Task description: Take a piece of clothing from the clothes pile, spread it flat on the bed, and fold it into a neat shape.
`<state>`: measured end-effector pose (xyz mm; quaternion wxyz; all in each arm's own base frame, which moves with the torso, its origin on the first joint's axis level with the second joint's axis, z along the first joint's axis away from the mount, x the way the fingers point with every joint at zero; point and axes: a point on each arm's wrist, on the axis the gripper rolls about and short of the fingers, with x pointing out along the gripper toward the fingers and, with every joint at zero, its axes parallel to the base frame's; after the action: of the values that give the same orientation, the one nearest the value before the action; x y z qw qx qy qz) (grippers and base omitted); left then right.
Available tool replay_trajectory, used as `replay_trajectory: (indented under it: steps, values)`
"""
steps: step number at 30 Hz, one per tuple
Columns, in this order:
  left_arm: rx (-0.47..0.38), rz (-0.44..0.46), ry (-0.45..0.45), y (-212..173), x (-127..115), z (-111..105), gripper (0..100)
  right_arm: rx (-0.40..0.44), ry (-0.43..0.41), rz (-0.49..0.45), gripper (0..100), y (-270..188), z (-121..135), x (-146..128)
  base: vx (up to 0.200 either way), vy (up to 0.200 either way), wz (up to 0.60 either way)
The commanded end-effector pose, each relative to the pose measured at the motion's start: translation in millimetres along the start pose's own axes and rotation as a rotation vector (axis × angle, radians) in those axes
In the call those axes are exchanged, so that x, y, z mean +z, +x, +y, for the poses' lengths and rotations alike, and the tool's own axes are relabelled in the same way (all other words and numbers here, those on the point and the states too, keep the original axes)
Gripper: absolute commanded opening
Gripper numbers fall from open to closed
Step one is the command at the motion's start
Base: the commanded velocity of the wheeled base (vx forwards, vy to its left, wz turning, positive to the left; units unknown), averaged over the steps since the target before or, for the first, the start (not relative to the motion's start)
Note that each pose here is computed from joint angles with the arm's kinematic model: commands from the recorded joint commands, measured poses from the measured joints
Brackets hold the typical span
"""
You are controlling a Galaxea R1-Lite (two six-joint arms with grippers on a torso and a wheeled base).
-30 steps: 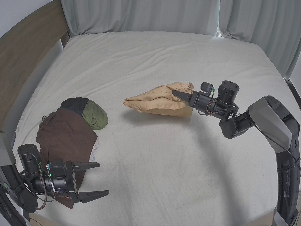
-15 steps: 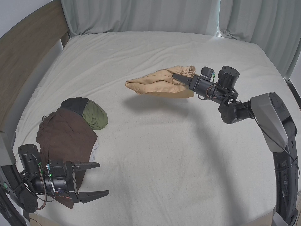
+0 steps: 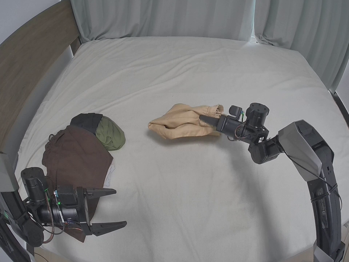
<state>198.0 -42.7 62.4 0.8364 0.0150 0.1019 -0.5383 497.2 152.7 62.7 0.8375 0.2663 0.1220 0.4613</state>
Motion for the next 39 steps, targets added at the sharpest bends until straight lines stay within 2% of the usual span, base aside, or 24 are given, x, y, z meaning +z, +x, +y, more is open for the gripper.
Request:
replay_trajectory:
  steps: [1,4,9,19,26,27,35,39]
  values:
    - [-0.008,0.010,-0.010,-1.0,-2.0,-4.3,100,-0.031,0.052,0.054,0,-16.5,-3.7,-37.4,0.000,0.000,0.00]
    - [-0.008,0.012,-0.011,-1.0,-2.3,-4.4,100,-0.034,0.057,0.059,0,-18.6,-4.2,-41.3,0.000,0.000,0.00]
    - [-0.011,0.021,-0.003,-1.0,-3.8,-4.7,100,-0.038,0.077,0.088,0,-27.5,-4.3,-69.4,0.000,0.000,0.00]
    - [-0.011,0.020,-0.004,-1.3,-3.8,-4.6,100,-0.056,0.089,0.099,0,-26.8,-14.3,-99.1,0.000,0.000,0.00]
    - [-0.012,0.018,0.000,-1.2,-3.1,-4.9,100,-0.054,0.086,0.096,0,-26.5,-15.5,-101.8,0.000,0.000,0.00]
    - [-0.012,0.018,0.000,-1.2,-3.1,-4.9,100,-0.054,0.086,0.096,100,-26.5,-15.5,-101.8,0.000,0.000,0.00]
    - [-0.012,0.018,0.000,-1.2,-3.1,-4.9,100,-0.056,0.085,0.092,100,-31.6,-9.9,-95.0,0.000,0.000,0.00]
    - [-0.004,0.015,0.003,-2.5,-2.7,-4.1,100,-0.074,0.056,0.122,100,-48.0,9.0,-90.5,0.000,0.000,0.00]
